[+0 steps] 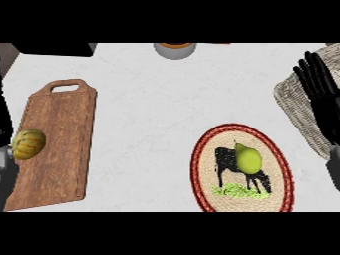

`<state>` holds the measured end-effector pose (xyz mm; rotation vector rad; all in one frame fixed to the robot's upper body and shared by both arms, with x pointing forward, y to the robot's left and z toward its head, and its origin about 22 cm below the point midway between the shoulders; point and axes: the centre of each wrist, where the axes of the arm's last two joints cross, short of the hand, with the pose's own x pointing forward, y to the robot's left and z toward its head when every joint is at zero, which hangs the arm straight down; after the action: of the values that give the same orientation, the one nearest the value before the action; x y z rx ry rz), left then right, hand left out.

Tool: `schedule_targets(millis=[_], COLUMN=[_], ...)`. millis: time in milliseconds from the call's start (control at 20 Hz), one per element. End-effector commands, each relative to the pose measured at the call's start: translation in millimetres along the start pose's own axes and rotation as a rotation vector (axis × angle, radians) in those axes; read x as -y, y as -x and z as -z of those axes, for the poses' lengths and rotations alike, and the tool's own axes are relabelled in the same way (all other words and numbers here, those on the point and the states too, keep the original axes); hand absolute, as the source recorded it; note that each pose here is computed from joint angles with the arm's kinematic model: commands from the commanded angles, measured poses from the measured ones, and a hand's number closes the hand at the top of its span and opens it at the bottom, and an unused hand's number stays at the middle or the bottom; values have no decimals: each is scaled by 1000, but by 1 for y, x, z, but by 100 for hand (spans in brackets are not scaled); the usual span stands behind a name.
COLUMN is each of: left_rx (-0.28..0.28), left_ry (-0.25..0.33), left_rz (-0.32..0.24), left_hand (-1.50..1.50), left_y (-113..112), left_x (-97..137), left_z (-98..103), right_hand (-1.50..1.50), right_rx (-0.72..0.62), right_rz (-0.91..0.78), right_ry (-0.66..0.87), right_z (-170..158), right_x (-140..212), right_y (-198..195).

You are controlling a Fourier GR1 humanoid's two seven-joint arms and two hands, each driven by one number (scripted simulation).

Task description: Pick the pear from the placemat and place it in the basket

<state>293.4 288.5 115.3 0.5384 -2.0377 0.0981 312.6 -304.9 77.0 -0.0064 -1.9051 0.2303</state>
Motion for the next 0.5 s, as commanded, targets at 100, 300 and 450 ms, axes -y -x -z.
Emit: schedule_targets(millis=[100,300,450], left_rx=[-249,-447,-554], left_ry=[162,334,387], left_rz=[-26,-50,-42], left_hand=[0,0,0], left_y=[31,49,59], left_x=[8,30,33], left_z=[-21,-47,-52], right_hand=[150,150,-150], right_rx=[-54,77,91], right_rz=[276,202,248], right_ry=[-194,-653,-886], right_z=[32,48,39], right_x=[-24,-61,-85], right_y=[15,-9,6])
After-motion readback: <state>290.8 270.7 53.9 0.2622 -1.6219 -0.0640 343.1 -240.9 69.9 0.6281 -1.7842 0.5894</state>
